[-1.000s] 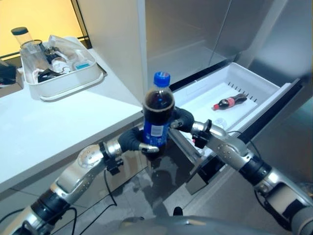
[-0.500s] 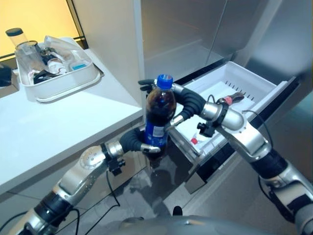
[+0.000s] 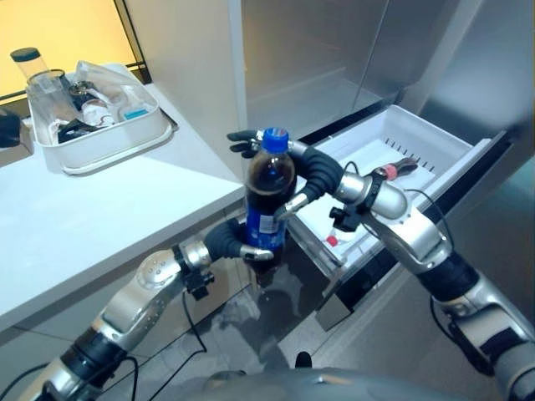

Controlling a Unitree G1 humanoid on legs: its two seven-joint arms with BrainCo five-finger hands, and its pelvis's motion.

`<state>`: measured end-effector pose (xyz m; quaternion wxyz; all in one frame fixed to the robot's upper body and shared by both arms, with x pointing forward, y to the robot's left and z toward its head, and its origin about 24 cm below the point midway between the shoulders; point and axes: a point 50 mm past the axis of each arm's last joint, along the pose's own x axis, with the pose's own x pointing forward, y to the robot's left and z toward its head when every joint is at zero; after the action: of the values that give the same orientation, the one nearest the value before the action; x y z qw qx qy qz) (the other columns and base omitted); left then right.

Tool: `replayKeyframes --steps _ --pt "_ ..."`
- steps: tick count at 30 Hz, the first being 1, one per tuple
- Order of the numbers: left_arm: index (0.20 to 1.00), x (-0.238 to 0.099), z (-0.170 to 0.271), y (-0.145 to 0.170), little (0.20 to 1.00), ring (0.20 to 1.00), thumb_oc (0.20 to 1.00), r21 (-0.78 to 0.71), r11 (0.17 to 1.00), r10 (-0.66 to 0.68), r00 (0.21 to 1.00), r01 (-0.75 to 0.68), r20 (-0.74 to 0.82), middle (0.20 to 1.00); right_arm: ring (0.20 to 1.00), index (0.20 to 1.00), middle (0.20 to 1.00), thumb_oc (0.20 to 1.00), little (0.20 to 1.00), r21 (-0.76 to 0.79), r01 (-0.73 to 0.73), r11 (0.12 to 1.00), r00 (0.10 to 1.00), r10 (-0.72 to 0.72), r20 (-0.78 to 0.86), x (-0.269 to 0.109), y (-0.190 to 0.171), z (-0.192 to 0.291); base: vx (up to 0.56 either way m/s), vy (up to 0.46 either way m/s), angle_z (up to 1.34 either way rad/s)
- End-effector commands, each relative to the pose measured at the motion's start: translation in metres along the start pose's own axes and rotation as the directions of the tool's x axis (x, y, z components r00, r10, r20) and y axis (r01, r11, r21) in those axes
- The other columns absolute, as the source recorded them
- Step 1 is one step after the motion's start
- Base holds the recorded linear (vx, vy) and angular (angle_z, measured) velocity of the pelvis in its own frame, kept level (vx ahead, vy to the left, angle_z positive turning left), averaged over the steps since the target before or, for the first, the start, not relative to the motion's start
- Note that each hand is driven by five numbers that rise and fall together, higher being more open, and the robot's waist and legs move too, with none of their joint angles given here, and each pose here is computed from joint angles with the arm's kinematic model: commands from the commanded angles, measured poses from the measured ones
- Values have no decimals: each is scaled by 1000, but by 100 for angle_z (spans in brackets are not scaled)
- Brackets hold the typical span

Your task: Take the drinks into the refrigerator

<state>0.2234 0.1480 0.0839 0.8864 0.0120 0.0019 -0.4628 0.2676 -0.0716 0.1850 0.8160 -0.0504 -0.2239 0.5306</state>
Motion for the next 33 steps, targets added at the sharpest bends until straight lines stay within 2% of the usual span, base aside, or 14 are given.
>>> replayKeyframes --steps 1,4,5,6,10,16,27,28,29,33 --pt "200 17 46 6 200 200 200 117 993 -29 973 2 231 200 1000 1000 1000 1000 1000 180 -134 975 991 128 48 12 22 -6 0 0 0" --pt "200 16 45 7 200 200 200 119 993 -17 975 -10 222 200 1000 1000 1000 1000 1000 379 -136 915 990 135 32 11 30 -21 0 0 0" --pt "200 16 46 7 200 200 200 124 992 -14 975 -14 221 200 1000 1000 1000 1000 1000 486 -142 863 989 148 27 12 37 -28 0 0 0" --pt "200 16 47 7 200 200 200 125 992 -14 975 -14 221 200 1000 1000 1000 1000 1000 485 -142 863 989 148 27 12 37 -28 0 0 0" --pt "200 16 47 6 200 200 200 143 990 -43 979 15 200 200 1000 1000 1000 1000 1000 594 -220 774 965 261 18 14 48 -29 0 0 0" --pt "200 14 49 7 200 200 200 156 987 -62 981 33 183 200 1000 1000 1000 1000 1000 547 -252 799 953 302 -2 14 44 -21 -7 -3 1" --pt "200 17 51 8 200 200 200 161 986 -63 980 33 186 200 1000 1000 1000 1000 1000 551 -245 798 959 283 16 16 45 -21 0 0 0" --pt "200 17 51 8 200 200 200 159 987 -62 980 32 189 200 442 442 442 442 442 550 -248 797 959 281 26 17 45 -20 0 0 0" --pt "200 18 50 8 200 200 200 155 987 -61 980 31 191 200 200 200 200 200 200 551 -248 797 960 278 31 18 46 -20 0 0 0" --pt "200 20 50 7 200 200 200 151 988 -57 979 28 194 200 200 200 200 200 200 551 -255 794 960 275 48 21 48 -20 0 0 0"
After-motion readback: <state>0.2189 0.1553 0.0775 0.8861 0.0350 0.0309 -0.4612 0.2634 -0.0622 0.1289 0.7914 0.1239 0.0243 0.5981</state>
